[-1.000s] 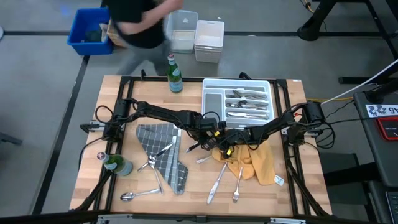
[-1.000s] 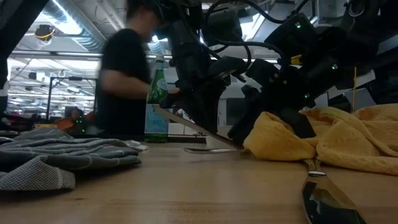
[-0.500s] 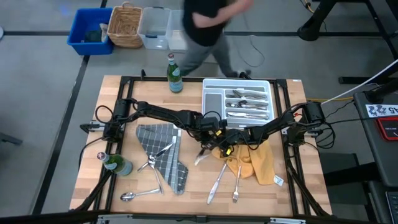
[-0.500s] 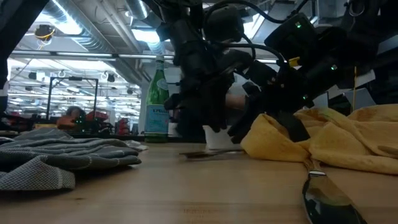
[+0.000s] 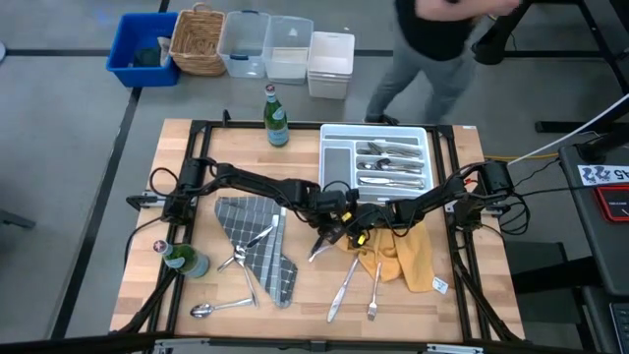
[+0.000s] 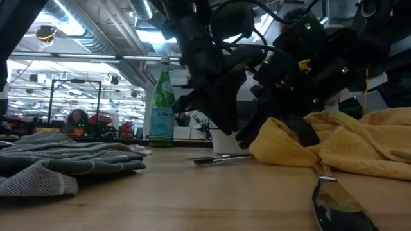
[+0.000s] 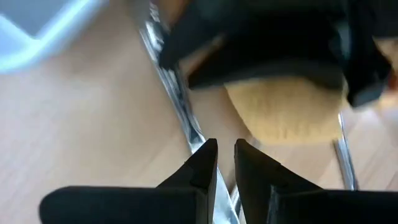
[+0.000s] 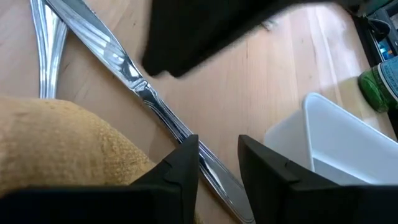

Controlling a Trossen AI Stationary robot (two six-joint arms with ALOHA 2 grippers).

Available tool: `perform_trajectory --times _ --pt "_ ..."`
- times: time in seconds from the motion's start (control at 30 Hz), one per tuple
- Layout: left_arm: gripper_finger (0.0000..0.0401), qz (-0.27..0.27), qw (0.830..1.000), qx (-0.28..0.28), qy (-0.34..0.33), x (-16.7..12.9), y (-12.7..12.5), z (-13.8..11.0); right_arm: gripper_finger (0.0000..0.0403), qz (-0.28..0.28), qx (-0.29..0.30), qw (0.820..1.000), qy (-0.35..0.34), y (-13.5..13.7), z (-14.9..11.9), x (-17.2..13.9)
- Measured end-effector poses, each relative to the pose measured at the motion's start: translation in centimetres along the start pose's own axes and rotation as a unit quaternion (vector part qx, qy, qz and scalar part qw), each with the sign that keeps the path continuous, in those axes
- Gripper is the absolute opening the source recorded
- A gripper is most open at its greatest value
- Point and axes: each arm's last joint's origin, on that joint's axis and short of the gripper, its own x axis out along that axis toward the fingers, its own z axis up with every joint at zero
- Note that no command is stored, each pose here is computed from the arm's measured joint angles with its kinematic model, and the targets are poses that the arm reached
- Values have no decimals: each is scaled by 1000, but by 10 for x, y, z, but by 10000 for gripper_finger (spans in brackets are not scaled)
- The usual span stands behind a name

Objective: Sort silverware
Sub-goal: Put the silver knife into the cutlery tray

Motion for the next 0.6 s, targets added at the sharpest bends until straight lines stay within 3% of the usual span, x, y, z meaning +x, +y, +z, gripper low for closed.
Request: perform_trajectory --times 0.13,0.23,0.37,0.6 --pt "43 15 999 25 23 1 -2 -11 115 36 -2 999 -10 2 0 0" --pt "43 40 997 -15 60 0 3 -17 115 69 -3 997 -16 5 -1 0" --pt "43 52 994 -42 84 0 7 -19 115 67 -4 998 -14 5 -1 0" --pt "63 5 998 35 49 2 -10 -21 115 54 -6 999 -2 -1 2 -10"
